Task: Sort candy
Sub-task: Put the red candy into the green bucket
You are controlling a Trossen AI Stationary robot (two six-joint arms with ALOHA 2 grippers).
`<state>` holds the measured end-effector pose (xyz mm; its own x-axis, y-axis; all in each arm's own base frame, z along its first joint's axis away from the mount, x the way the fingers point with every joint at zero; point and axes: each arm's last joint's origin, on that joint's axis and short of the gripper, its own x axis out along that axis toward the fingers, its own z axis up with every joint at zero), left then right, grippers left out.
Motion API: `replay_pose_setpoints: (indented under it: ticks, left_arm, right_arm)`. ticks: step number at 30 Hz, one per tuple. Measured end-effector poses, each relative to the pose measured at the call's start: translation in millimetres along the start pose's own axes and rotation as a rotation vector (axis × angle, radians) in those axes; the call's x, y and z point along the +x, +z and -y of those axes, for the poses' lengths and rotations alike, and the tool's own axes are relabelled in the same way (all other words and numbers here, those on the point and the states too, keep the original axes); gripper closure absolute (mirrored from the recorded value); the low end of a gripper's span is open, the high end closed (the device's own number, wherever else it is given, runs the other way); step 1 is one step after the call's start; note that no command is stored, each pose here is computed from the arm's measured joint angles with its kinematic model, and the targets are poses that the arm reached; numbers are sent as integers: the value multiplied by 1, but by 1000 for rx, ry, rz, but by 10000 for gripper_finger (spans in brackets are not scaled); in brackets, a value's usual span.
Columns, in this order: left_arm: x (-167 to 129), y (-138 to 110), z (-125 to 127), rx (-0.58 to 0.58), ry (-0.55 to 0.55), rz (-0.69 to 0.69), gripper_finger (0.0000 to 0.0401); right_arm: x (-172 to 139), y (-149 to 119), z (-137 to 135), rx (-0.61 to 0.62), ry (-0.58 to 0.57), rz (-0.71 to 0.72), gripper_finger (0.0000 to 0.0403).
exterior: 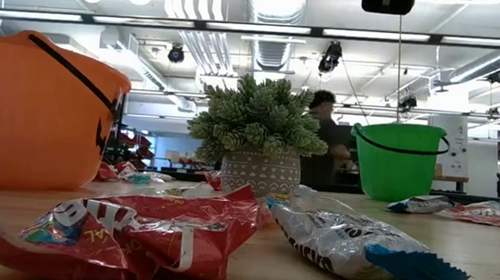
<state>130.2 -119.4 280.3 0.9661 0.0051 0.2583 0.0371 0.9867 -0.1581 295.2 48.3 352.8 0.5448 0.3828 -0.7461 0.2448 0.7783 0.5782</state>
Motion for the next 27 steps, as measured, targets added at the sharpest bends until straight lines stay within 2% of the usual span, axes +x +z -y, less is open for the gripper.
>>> replay_pose_setpoints:
  ticks: [8,17,22,27]
  left_arm:
    - [3,4,3,90,-10,0,262]
    - [17,33,15,49,0,43,262]
    - [28,42,26,103,-3,-7,262]
    - [41,44,39,227,-24,-130,262]
  right_arm:
    - [0,0,0,12,1,0,319]
    - [0,0,0,15,0,0,319]
    - [0,0,0,15,0,0,319]
    - [0,0,0,15,0,0,319]
